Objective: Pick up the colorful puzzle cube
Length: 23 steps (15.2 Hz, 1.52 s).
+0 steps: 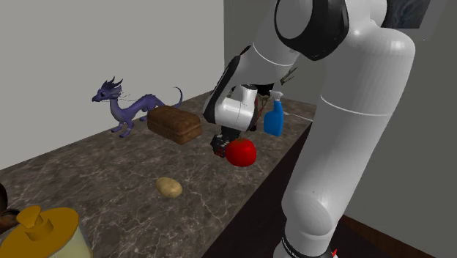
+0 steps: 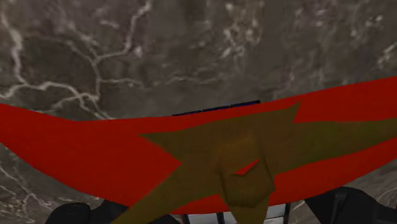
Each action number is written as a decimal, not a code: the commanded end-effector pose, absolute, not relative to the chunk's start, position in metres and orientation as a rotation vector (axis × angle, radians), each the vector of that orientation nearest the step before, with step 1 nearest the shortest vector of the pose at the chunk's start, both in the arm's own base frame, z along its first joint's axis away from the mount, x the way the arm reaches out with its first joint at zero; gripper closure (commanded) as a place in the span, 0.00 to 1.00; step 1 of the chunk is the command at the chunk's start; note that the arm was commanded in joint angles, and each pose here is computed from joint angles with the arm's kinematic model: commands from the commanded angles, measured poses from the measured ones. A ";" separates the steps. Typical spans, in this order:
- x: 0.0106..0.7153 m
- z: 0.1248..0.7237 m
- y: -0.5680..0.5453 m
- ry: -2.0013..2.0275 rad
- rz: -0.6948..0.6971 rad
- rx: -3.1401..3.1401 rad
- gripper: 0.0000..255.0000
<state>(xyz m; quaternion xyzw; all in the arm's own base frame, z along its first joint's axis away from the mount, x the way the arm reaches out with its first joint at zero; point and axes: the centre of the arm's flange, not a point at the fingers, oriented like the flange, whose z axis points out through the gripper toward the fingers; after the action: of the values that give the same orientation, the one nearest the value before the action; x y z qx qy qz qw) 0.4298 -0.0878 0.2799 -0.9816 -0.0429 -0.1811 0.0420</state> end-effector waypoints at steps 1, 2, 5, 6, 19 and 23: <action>0.429 0.276 -0.088 -0.130 -0.555 -3.004 0.00; 0.430 0.275 -0.089 -0.130 -0.555 -3.004 1.00; 0.429 0.276 -0.089 -0.130 -0.555 -3.004 1.00; 0.430 0.276 -0.088 -0.130 -0.555 -3.004 1.00; 0.429 0.318 -0.088 -0.130 -0.555 -3.004 1.00; 0.429 0.340 -0.088 -0.130 -0.555 -3.004 1.00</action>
<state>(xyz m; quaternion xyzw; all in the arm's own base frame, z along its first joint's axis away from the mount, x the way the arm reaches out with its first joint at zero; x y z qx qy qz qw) 0.4304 -0.0889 0.3333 -0.9815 -0.0424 -0.1817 0.0424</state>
